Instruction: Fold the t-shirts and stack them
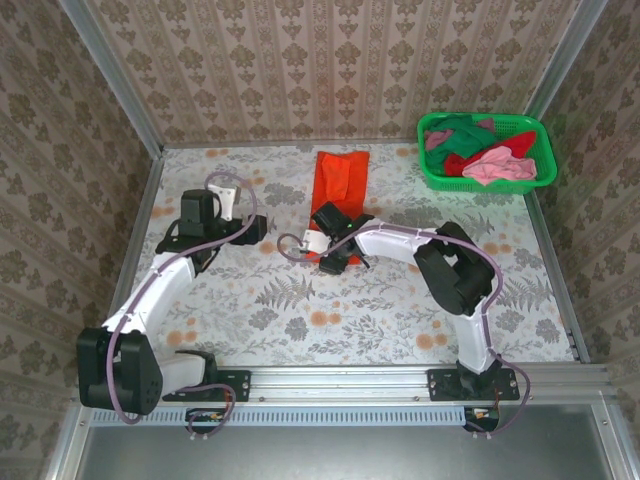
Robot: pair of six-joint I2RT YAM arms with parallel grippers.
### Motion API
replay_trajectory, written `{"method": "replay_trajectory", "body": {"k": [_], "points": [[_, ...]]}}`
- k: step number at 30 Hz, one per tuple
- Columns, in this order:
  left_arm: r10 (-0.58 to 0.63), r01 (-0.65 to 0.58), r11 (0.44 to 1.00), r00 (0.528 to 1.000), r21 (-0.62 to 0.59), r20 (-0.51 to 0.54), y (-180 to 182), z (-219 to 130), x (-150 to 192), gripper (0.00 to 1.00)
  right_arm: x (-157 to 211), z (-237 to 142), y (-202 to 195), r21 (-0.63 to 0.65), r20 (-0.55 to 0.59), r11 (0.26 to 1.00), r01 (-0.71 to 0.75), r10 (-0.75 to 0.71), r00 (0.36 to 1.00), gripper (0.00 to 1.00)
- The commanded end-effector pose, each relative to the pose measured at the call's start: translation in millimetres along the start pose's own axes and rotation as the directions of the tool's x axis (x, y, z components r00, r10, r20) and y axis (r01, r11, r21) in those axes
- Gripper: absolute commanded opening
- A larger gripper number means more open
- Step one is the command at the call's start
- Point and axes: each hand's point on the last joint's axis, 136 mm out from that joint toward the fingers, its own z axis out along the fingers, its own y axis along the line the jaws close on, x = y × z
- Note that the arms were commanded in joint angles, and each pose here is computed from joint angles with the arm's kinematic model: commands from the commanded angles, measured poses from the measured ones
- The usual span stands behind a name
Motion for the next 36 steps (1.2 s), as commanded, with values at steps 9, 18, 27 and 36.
{"method": "replay_trajectory", "body": {"k": [9,18,27,36], "points": [[-0.024,0.022,0.999,0.999,0.043,0.034,-3,11,-9,1.0,18,-31,28,-0.102,-0.05,0.995,0.007,-0.012,0.999,0.0],[-0.195,0.198,0.974,0.98,0.11,-0.045,-29,47,-11,0.97,31,-84,90,-0.245,-0.044,0.969,-0.019,0.009,0.999,0.0],[-0.261,0.316,0.933,0.924,0.173,-0.279,-83,111,7,0.77,37,-125,114,-0.294,-0.011,0.95,-0.106,0.108,0.994,0.0],[-0.342,0.434,0.893,0.829,0.122,-0.442,-99,162,33,0.52,46,-122,114,-0.28,-0.034,0.953,-0.114,0.109,0.994,0.0]]}}
